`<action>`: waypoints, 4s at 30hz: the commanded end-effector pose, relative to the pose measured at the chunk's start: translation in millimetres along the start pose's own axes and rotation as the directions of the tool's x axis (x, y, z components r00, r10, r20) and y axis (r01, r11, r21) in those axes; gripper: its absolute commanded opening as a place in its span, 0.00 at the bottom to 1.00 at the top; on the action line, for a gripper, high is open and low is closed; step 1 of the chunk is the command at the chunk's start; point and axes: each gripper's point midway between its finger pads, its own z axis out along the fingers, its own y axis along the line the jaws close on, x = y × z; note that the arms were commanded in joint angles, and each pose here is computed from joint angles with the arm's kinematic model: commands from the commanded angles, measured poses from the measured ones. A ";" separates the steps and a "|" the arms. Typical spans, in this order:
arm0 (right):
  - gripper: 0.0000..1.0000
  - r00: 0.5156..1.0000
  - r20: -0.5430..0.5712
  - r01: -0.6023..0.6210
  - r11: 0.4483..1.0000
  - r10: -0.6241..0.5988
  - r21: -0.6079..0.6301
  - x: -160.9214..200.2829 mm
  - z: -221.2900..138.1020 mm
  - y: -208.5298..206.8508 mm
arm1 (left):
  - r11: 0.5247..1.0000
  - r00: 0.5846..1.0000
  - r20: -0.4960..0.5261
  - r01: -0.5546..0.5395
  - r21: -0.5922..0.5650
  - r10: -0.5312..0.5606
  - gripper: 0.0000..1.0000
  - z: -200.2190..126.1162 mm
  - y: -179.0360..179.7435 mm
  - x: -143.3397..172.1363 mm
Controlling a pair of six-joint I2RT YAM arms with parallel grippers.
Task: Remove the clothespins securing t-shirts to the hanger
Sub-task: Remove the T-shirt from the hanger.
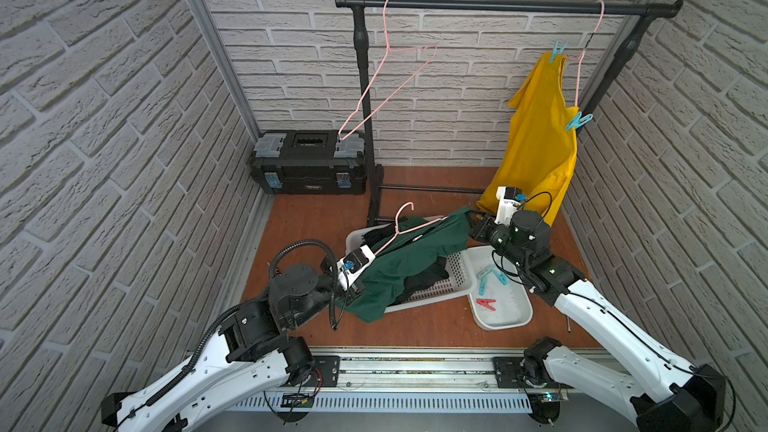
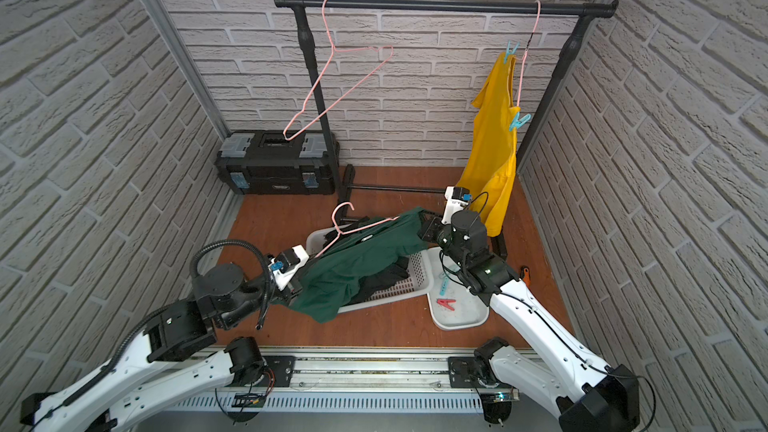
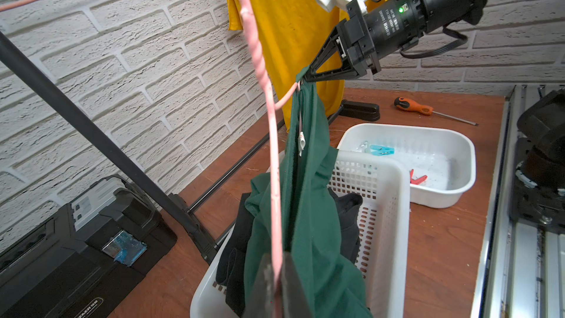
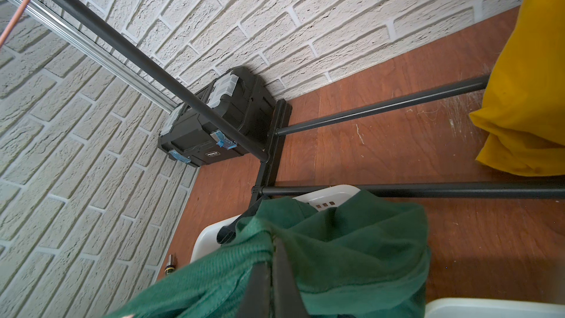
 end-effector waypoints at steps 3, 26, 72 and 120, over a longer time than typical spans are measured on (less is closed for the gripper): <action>0.02 0.980 0.198 -0.078 0.973 0.034 0.219 -43.7 -11.1 -59.5 | 1.000 1.000 0.008 -0.009 -0.022 0.009 0.00 -14.3 5.7 0.9; 0.02 0.995 0.092 0.022 0.990 -0.035 0.138 -30.7 10.6 -49.0 | 0.997 0.985 0.156 0.075 -0.025 -0.070 0.00 -5.6 9.9 -36.6; 0.02 0.866 -0.064 0.452 0.830 -0.497 -0.326 123.9 4.2 173.5 | 0.880 0.970 0.159 0.233 -0.414 -0.182 0.00 23.9 78.1 -37.0; 0.70 0.850 -0.225 0.395 0.859 -0.476 -0.326 167.3 8.9 55.3 | 0.867 0.950 0.254 0.275 -0.416 -0.180 0.00 159.9 77.2 -78.3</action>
